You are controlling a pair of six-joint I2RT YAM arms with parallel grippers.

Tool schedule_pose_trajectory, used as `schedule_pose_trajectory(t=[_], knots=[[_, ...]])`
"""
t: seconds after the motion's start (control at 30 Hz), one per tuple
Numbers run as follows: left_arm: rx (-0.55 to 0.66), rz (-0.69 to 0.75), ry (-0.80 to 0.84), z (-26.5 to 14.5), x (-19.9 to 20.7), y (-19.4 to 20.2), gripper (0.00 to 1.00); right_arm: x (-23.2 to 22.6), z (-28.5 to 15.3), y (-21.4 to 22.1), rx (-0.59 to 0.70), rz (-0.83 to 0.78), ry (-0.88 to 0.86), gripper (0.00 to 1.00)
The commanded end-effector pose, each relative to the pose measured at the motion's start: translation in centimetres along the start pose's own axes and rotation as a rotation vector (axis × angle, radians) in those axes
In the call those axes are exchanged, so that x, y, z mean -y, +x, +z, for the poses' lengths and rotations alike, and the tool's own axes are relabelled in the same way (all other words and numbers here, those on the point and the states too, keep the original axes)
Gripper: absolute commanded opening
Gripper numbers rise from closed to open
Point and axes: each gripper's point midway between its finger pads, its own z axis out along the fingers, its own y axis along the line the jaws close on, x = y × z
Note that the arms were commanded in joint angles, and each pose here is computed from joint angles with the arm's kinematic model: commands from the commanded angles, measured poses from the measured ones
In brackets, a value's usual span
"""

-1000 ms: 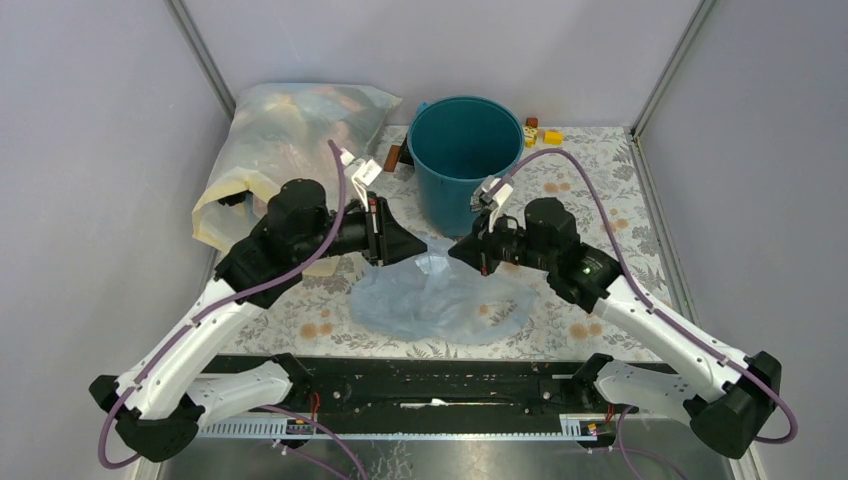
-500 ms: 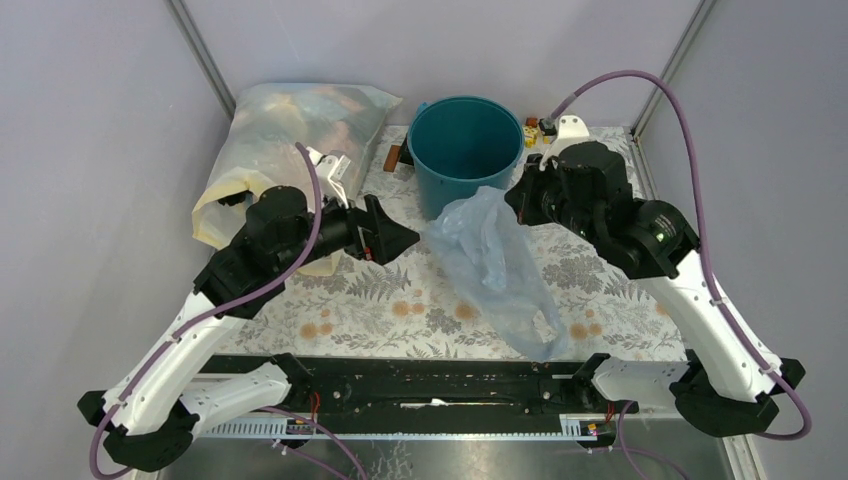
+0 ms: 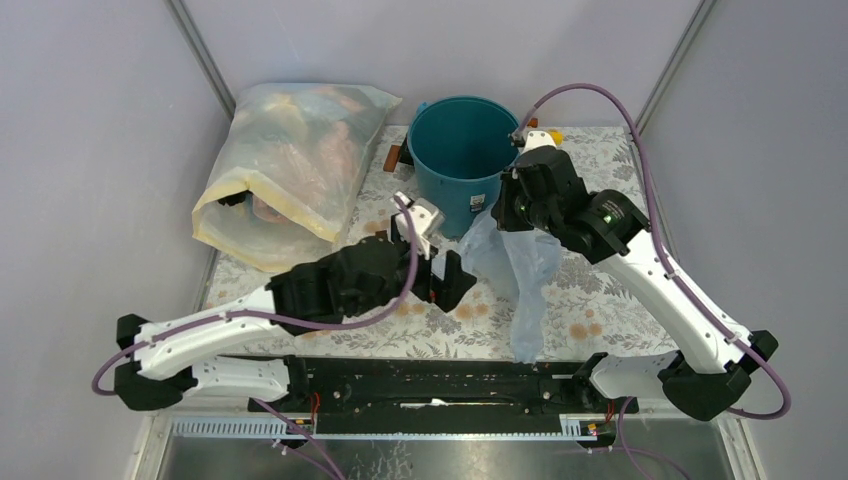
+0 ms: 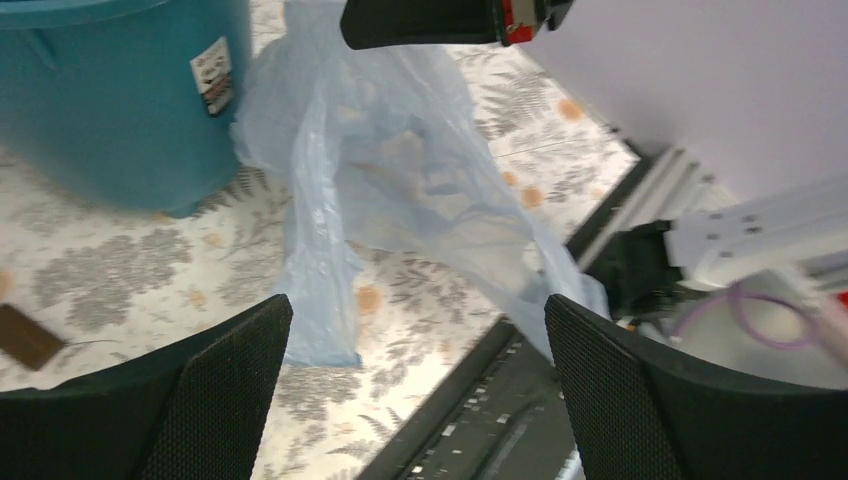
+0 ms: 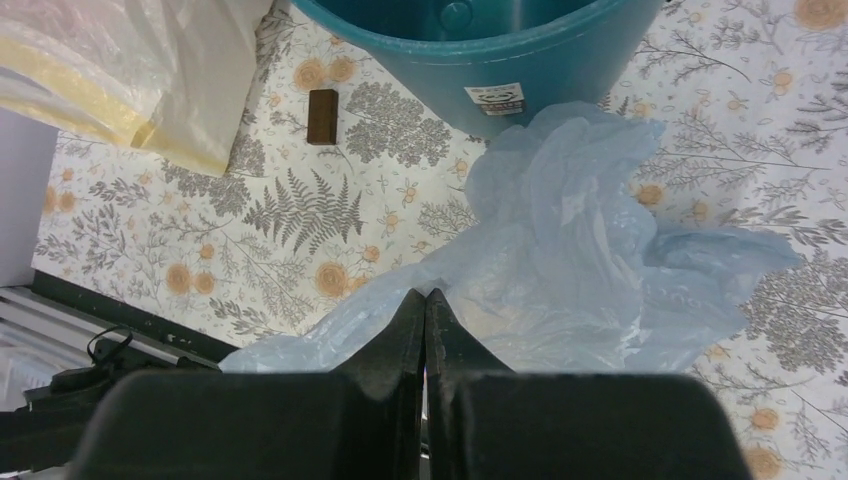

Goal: Put the trash bags into the trash bin

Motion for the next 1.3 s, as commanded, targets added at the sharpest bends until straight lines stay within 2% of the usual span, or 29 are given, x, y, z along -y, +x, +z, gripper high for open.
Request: schedule_pose_trajectory(t=[0.0,0.13,0.37,0.5,0.6,0.67,0.7,0.77,0.8,0.93,1.1,1.2,1.27], knots=[[0.124,0.132,-0.212,0.7,-2.6,-3.0,0.99,-1.8,0.1,-0.8,0.035,0.030,-0.081,0.00],[0.071,0.182,-0.291,2.3,-4.0,-1.2,0.99,-2.1,0.4,-0.3,0.024,0.019,-0.103,0.00],[0.011,0.165,-0.325,3.8,-5.8,2.8,0.98,-2.1,0.7,0.7,0.007,0.017,-0.124,0.00],[-0.012,0.171,-0.451,3.6,-8.7,4.1,0.82,-2.4,0.6,0.9,0.005,0.019,-0.147,0.00],[-0.043,0.176,-0.496,3.6,-10.3,5.5,0.79,-2.8,0.5,1.1,0.006,0.015,-0.179,0.00],[-0.064,0.162,-0.491,3.9,-10.8,6.5,0.66,-3.0,0.6,1.2,0.007,0.010,-0.192,0.00],[-0.068,0.150,-0.497,3.9,-11.2,6.8,0.53,-3.0,0.6,1.4,0.005,0.007,-0.194,0.04],[-0.075,0.112,-0.528,3.8,-12.6,7.6,0.15,-2.9,0.9,1.8,-0.002,-0.001,-0.195,0.23],[-0.078,0.082,-0.550,3.6,-13.4,8.2,0.02,-2.7,0.9,2.0,0.001,-0.007,-0.197,0.33],[-0.073,-0.044,-0.562,2.9,-16.2,10.5,0.00,-0.9,1.2,3.0,0.038,0.000,-0.144,0.63],[-0.069,-0.138,-0.522,2.1,-17.5,13.3,0.00,3.2,1.1,4.2,0.130,0.058,0.003,0.88],[-0.083,-0.152,-0.528,1.5,-18.1,14.9,0.00,6.0,1.4,5.2,0.160,0.102,0.127,0.99],[-0.099,-0.160,-0.507,1.5,-18.0,16.0,0.00,7.7,1.9,5.8,0.168,0.132,0.197,1.00]])
